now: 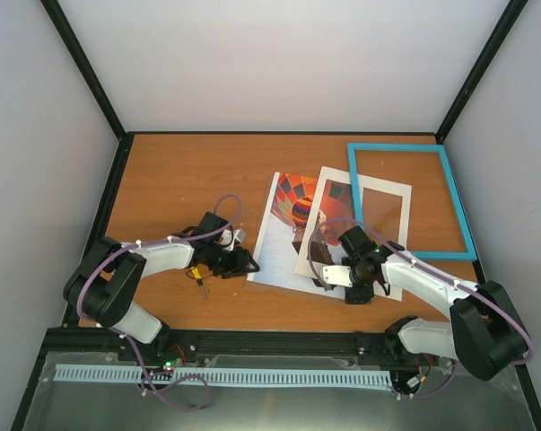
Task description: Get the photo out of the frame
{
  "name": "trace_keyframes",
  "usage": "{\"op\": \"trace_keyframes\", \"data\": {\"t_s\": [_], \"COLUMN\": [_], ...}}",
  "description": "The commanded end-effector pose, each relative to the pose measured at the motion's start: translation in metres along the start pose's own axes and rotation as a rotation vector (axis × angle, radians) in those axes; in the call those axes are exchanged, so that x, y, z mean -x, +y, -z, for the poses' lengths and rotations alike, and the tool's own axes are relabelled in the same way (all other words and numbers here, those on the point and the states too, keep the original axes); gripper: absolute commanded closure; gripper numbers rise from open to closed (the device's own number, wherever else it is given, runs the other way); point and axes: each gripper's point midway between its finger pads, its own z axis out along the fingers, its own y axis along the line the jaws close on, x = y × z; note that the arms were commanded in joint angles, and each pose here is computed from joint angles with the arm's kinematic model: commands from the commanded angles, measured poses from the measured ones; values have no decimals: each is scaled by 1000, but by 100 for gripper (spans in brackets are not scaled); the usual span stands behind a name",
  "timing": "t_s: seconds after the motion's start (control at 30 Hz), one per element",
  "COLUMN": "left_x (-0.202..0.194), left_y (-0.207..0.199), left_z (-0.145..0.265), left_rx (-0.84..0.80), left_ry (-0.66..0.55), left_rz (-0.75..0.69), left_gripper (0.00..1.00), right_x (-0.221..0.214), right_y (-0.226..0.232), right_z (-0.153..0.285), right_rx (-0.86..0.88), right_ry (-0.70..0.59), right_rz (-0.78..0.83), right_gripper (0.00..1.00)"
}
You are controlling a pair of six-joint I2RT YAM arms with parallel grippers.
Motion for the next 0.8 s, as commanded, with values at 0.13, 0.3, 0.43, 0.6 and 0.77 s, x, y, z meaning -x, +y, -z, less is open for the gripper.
{"op": "trace_keyframes", "data": {"t_s": [0.13, 0.3, 0.43, 0.6, 0.77], "left_x": [-2, -1, 9, 36, 56], "left_y": [4, 5, 2, 1, 2], "left_z": [-4, -1, 9, 23, 19], "left_rx": [17, 34, 46, 48, 81], "left_ry": [11, -8, -62, -155, -152], "left_rz": [2, 5, 16, 22, 14], "left_gripper": [49, 49, 49, 47, 46], "right_x": [22, 28, 26, 27, 26], "right_y": [-54, -55, -49, -43, -37], "right_z": [26, 34, 28, 24, 15], "right_rx": [-208, -215, -188, -152, -110], "right_ry": [-67, -96, -86, -97, -91], "right_rz": [-48, -41, -47, -60, -81], "right_gripper": [22, 23, 24, 24, 24]}}
